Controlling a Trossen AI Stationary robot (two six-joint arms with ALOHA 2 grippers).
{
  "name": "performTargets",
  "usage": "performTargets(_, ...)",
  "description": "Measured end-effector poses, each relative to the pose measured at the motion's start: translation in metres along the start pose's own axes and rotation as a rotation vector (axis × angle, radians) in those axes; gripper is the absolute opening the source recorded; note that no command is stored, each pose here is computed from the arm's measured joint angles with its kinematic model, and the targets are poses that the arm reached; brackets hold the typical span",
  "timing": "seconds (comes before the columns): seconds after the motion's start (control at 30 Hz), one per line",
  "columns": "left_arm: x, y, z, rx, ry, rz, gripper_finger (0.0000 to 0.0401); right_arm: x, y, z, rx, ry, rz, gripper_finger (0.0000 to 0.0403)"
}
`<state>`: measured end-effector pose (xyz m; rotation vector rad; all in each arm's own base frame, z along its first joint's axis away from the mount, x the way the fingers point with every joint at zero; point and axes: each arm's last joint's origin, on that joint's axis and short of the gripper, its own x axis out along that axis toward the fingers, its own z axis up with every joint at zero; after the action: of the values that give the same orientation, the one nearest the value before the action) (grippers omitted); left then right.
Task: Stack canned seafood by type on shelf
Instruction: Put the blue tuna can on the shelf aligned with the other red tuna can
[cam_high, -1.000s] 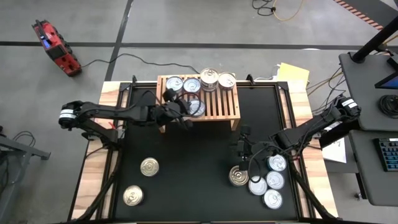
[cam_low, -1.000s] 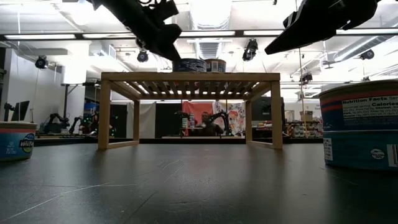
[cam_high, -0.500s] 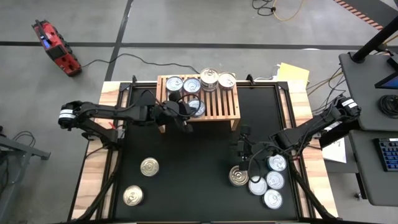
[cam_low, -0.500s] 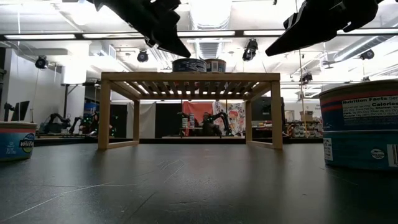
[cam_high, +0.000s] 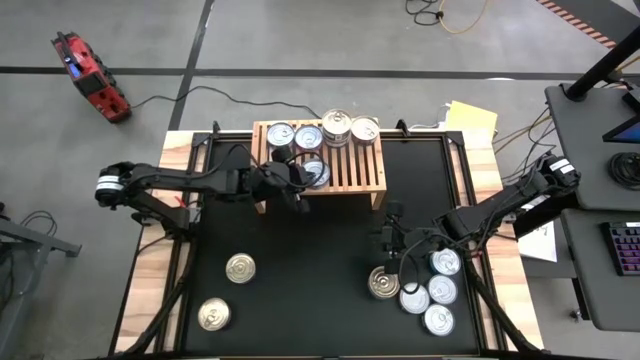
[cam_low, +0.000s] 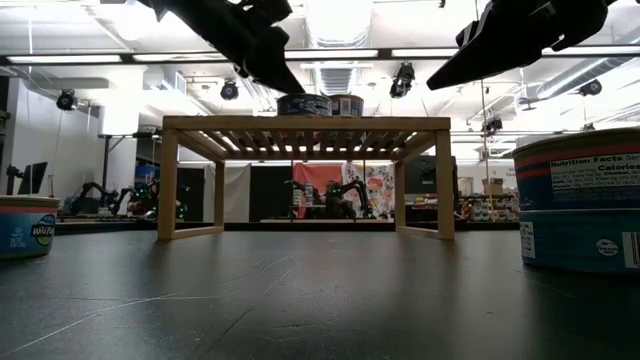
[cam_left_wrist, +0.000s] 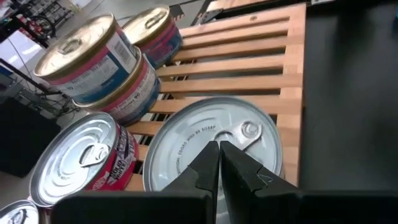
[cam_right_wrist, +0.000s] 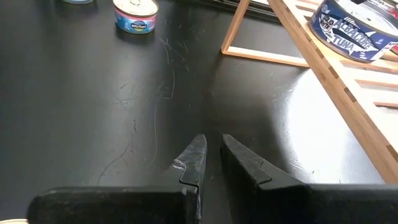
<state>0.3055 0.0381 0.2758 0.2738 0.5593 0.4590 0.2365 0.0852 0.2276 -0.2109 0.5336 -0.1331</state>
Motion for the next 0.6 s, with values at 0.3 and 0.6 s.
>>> performTargets(0.3, 0.0019, -0.0001, -0.0013, 0.008, 0.009, 0.002, 0.0, 0.0, 0.0, 0.0, 0.001, 0.0, 0.0, 0.0038)
performTargets(0.6, 0.0017, 0.0011, -0.0034, 0.013, 0.036, 0.035, 0.0, 0.0, 0.0, 0.0, 0.001, 0.0, 0.0, 0.0038)
